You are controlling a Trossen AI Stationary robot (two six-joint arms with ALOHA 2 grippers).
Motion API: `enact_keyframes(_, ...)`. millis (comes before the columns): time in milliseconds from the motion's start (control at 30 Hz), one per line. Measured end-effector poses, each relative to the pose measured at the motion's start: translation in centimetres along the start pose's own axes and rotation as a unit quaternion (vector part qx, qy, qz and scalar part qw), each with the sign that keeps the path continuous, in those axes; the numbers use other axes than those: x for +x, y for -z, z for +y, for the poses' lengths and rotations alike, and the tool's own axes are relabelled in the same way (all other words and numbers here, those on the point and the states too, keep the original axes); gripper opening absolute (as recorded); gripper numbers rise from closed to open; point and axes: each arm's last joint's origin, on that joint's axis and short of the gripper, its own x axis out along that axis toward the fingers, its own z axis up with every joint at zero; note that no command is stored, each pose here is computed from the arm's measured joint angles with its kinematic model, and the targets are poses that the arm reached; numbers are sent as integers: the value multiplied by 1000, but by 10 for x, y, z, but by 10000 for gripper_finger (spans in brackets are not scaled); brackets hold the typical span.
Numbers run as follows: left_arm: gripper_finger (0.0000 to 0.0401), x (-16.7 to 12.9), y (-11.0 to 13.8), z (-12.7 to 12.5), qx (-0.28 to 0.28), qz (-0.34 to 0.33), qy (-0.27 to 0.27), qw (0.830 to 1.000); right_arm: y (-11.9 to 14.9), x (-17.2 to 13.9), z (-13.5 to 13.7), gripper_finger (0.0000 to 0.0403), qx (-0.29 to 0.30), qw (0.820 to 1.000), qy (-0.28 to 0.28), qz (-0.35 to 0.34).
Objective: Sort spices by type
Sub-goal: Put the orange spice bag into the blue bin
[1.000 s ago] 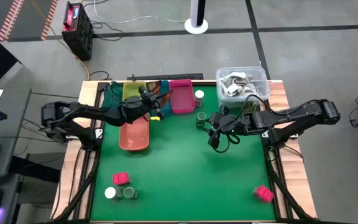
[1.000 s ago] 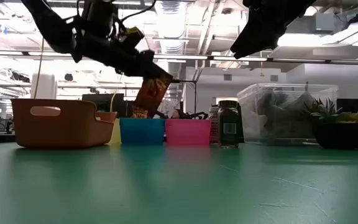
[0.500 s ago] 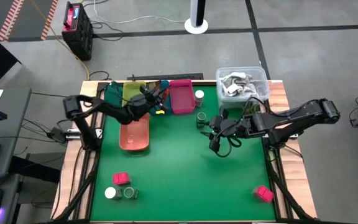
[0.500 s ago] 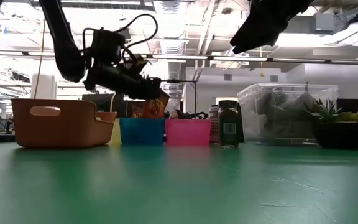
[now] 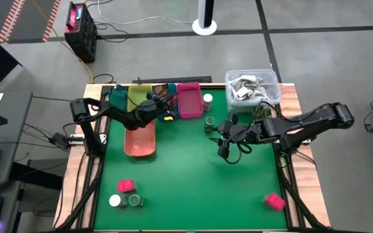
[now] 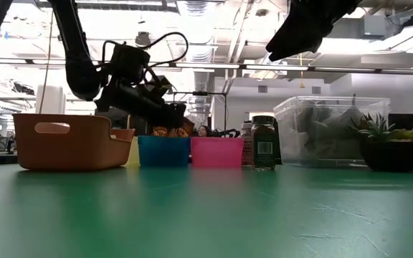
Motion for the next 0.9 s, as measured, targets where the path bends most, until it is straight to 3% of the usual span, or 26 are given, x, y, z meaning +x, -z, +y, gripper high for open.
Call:
enact_keyframes(467,90,-1,4,0,9,29,3,1000,0,0,0,222,0,1000,0,0)
enact_keyframes(900,138,-18,-36,11,35,-8,1,999,0,0,0,222,0,1000,0,2)
